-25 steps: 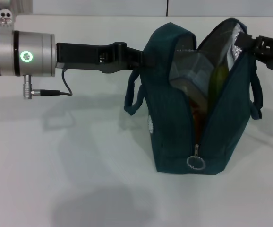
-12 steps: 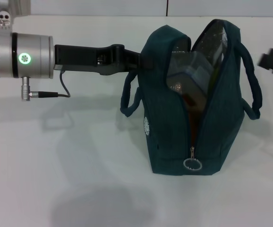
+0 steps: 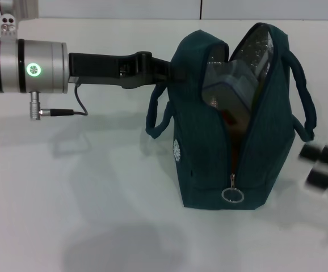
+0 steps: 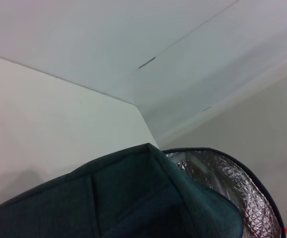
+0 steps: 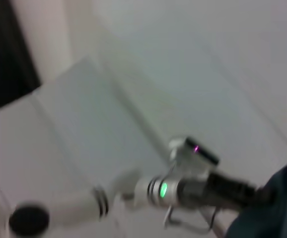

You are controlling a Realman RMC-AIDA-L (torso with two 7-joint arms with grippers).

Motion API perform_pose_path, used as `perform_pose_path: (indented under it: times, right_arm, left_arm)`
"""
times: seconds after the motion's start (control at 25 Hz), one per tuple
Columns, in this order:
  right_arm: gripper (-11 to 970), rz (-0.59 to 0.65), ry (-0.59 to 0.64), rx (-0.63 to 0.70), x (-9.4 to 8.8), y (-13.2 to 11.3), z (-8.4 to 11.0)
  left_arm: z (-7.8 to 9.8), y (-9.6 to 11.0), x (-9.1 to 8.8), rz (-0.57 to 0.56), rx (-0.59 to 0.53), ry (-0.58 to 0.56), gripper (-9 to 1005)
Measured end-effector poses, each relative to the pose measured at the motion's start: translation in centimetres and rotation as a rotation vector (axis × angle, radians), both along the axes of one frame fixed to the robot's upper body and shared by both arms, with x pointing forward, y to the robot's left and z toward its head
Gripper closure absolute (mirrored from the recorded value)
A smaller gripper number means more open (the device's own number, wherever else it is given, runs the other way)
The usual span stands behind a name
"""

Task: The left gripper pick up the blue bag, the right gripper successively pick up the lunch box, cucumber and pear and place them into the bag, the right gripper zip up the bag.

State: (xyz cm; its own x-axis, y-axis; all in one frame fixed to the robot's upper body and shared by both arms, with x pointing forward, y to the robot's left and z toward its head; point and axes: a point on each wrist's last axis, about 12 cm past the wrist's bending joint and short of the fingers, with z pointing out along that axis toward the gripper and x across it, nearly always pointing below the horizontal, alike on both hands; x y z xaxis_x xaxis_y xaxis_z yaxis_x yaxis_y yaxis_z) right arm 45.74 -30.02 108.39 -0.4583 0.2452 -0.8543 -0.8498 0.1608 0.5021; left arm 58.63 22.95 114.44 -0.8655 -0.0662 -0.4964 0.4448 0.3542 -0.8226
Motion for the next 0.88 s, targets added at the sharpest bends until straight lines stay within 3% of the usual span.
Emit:
perform_pose_path:
  times: [0.16,0.36,0.88]
  right_arm:
    - [295,0.005,-0.108,-0.101,-1.9,1.6,-2.4]
    - [294,-0.028,-0.089,-0.187,-2.5,2.7,-4.8]
    - [126,-0.033,-0.053,-0.263,-2.0,3.2,-6.0]
  left_arm:
    - [0.0,0.0,0.0,0.002,0.0,0.001,873]
    - [-0.1,0.0,0.0,0.001,-0.001,0.002,872]
    - [-0.2,0.0,-0.2,-0.001,-0.002,0.003,869]
